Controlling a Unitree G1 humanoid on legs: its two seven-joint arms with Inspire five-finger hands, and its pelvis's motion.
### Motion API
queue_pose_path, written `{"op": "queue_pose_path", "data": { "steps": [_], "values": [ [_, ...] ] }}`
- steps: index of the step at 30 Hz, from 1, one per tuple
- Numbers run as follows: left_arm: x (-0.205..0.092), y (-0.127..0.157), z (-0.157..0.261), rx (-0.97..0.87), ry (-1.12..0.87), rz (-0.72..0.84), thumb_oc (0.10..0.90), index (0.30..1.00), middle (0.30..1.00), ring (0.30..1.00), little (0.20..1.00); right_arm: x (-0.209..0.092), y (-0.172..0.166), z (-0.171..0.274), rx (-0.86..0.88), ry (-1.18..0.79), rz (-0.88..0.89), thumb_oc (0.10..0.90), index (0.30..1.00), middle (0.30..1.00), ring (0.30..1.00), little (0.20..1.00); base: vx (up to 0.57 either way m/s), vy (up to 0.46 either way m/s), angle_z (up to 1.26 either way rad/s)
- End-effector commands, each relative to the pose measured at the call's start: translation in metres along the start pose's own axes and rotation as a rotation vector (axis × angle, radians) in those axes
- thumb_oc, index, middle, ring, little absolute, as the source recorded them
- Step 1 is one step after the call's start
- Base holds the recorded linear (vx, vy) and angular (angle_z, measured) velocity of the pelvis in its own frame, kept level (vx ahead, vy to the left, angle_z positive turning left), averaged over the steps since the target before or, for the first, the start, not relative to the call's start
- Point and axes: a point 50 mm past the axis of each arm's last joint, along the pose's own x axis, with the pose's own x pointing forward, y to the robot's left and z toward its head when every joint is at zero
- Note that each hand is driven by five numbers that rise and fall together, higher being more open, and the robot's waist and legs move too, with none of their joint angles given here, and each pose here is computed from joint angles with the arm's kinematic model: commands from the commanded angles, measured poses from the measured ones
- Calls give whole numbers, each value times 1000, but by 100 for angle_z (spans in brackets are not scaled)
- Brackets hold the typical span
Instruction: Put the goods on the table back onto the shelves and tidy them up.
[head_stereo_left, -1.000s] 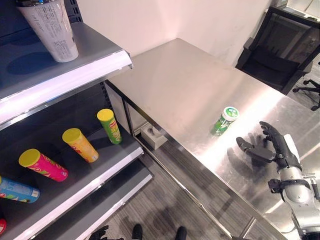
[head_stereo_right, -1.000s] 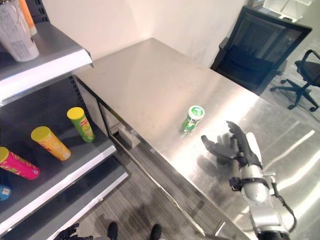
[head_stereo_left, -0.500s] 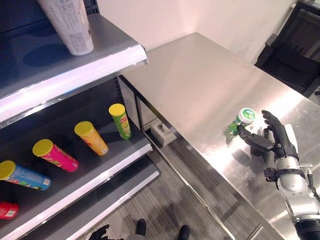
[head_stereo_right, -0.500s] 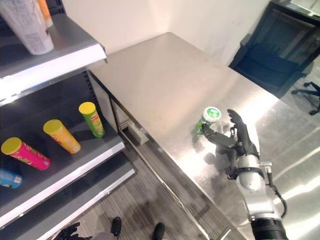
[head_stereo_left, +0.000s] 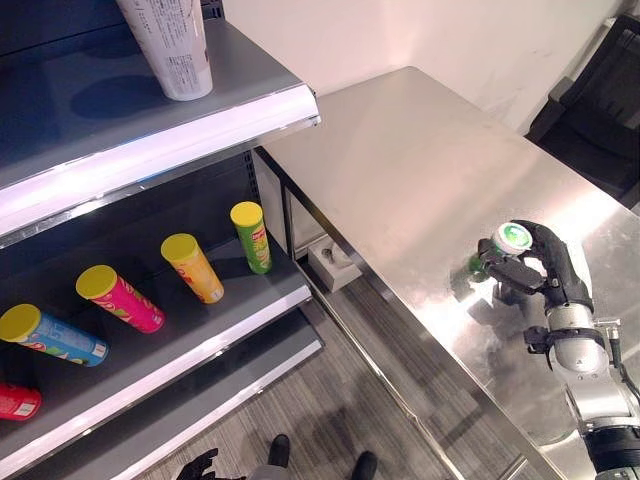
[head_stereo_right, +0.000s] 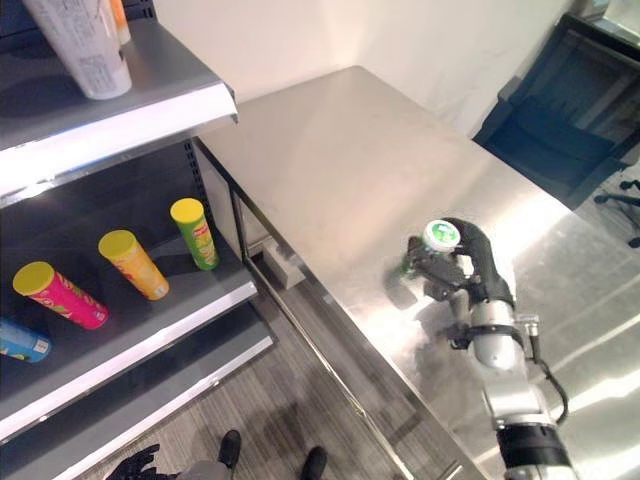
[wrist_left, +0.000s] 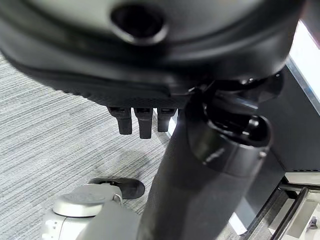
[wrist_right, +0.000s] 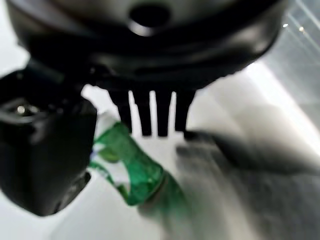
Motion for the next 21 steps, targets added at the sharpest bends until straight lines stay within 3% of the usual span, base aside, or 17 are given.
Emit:
{"op": "queue_pose_path", "data": {
  "steps": [1, 11, 15, 21],
  "values": [
    [1, 18, 11, 89, -45, 43, 800, 900, 900, 900, 900, 17, -23, 37, -58, -173, -60, 400, 300, 300, 300, 300, 0, 0, 0],
    [1, 21, 11, 83, -41, 59, 800, 900, 900, 900, 900, 10, -35, 45, -91, -223, -116, 400, 300, 300, 300, 300, 0, 0, 0],
    [0, 27, 13, 56, -55, 80, 800, 900, 900, 900, 900, 6, -61, 121, -19, -565, -198, 400, 300, 300, 300, 300, -35, -72, -2],
    [-2, 25, 4, 48, -29, 64, 800, 900, 900, 900, 900, 6, -83, 183, 0, -824, -258, 400, 300, 300, 300, 300, -70, -148, 13]
  ]
}}
